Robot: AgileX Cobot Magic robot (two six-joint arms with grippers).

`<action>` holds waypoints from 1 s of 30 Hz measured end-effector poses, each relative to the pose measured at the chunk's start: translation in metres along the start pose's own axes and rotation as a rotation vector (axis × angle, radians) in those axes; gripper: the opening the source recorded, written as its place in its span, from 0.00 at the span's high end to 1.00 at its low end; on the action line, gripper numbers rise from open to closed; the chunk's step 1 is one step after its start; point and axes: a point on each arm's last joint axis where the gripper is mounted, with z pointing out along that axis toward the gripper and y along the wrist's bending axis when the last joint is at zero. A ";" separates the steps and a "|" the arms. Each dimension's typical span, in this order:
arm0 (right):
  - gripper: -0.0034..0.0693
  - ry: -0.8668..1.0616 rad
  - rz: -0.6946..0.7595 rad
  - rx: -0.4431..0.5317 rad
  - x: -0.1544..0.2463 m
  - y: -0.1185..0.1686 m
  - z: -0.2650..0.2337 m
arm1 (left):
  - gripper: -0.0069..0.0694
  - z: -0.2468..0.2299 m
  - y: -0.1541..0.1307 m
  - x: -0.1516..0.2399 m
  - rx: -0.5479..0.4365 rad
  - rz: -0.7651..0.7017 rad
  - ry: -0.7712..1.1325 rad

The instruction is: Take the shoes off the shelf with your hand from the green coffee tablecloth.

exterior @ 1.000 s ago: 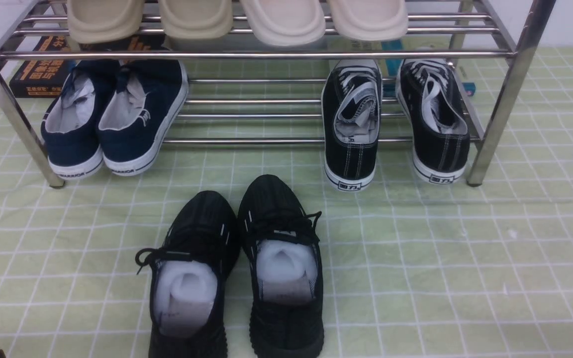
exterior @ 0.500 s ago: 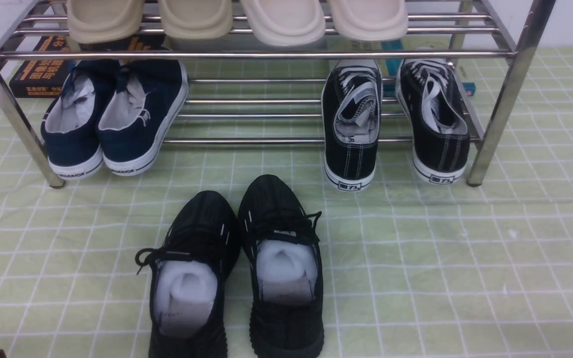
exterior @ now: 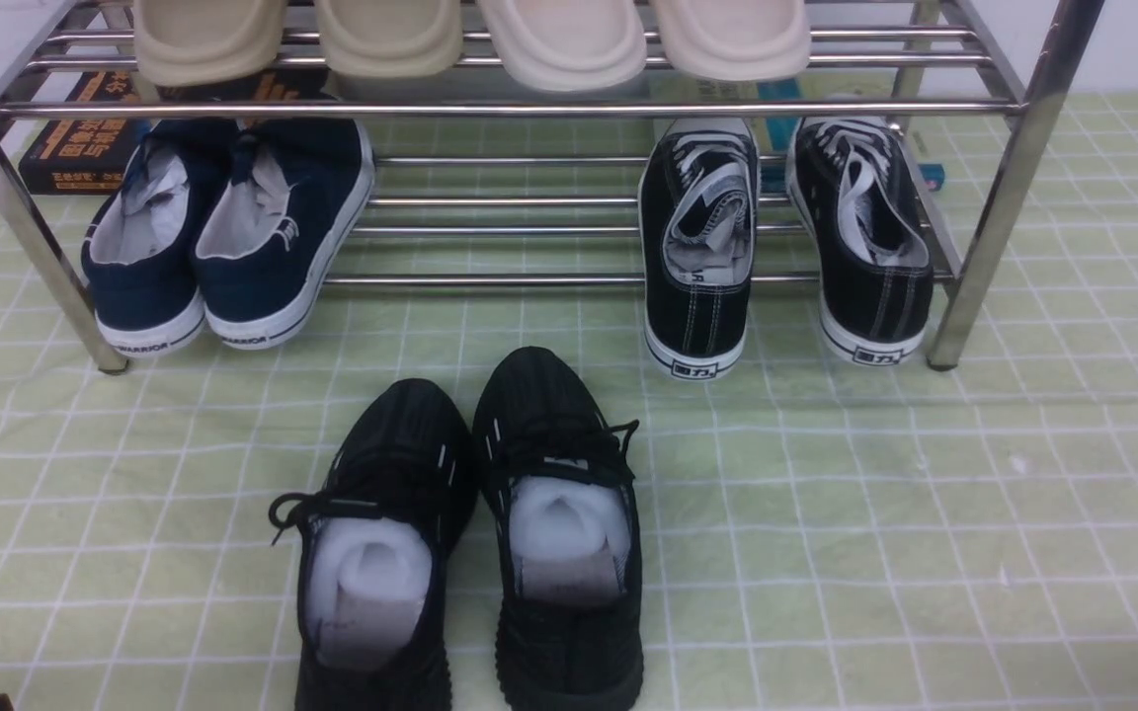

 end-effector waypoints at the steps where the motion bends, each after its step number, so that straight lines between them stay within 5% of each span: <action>1: 0.63 0.002 0.010 -0.006 0.000 0.000 0.000 | 0.67 0.000 0.000 0.000 0.000 0.000 0.000; 8: 0.63 0.024 0.141 -0.039 0.002 0.004 0.000 | 0.67 0.000 0.000 0.000 0.000 0.000 0.000; 15: 0.83 -0.075 -0.156 -0.127 -0.036 0.055 -0.022 | 0.67 0.000 0.000 0.000 0.000 0.000 0.000; 18: 0.96 -0.031 -0.338 -0.034 -0.060 0.083 -0.022 | 0.67 0.000 0.000 0.000 0.000 0.001 0.000; 20: 0.97 0.038 -0.397 0.007 -0.065 0.089 -0.018 | 0.66 0.000 0.000 0.000 0.000 0.001 0.000; 26: 0.95 0.483 -0.467 0.354 -0.091 0.106 0.042 | 0.65 0.000 0.000 0.000 0.000 0.001 0.000; 30: 0.94 0.678 -0.473 0.363 -0.092 0.113 0.081 | 0.65 0.000 0.000 0.000 0.000 0.001 0.000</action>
